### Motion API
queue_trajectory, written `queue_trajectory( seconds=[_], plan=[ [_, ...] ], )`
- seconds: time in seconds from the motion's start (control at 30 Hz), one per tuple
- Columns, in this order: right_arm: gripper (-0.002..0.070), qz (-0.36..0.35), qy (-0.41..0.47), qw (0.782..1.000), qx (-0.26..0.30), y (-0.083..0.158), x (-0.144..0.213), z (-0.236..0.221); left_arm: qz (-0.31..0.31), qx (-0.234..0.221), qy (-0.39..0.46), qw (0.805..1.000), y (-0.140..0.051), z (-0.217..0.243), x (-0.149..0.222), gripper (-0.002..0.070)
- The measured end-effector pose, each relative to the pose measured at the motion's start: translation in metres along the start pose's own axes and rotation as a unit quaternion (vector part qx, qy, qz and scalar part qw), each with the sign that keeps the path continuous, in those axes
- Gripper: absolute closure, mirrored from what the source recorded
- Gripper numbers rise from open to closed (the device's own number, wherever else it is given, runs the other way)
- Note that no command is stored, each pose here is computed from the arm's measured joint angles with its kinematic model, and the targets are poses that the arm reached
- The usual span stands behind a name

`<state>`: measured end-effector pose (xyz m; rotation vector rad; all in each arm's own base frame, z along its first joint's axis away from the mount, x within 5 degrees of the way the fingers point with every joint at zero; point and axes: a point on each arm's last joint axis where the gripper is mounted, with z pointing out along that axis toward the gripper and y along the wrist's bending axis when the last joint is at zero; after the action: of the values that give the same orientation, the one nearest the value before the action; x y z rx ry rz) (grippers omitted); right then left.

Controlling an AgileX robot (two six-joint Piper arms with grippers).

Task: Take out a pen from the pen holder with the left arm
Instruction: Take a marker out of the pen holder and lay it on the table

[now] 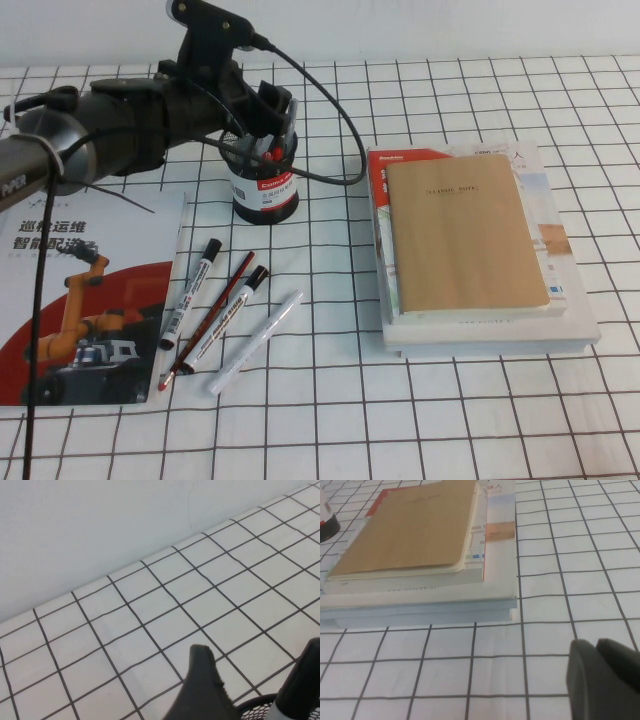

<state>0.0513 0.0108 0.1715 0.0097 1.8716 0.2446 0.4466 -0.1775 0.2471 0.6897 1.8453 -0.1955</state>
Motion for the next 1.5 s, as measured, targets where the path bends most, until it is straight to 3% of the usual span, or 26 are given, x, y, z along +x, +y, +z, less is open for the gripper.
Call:
queue_trajectory(
  seconds=[0.47, 1.5],
  plan=[
    [0.069, 0.0, 0.0, 1.0, 0.0, 0.0, 0.0, 0.0, 0.015, 0.015, 0.016, 1.0, -0.004, 0.012, 0.015, 0.0224],
    [0.069, 0.0, 0.0, 1.0, 0.0, 0.0, 0.0, 0.0, 0.014, 0.016, -0.01, 1.0, -0.001, 0.024, 0.005, 0.0224]
  ],
)
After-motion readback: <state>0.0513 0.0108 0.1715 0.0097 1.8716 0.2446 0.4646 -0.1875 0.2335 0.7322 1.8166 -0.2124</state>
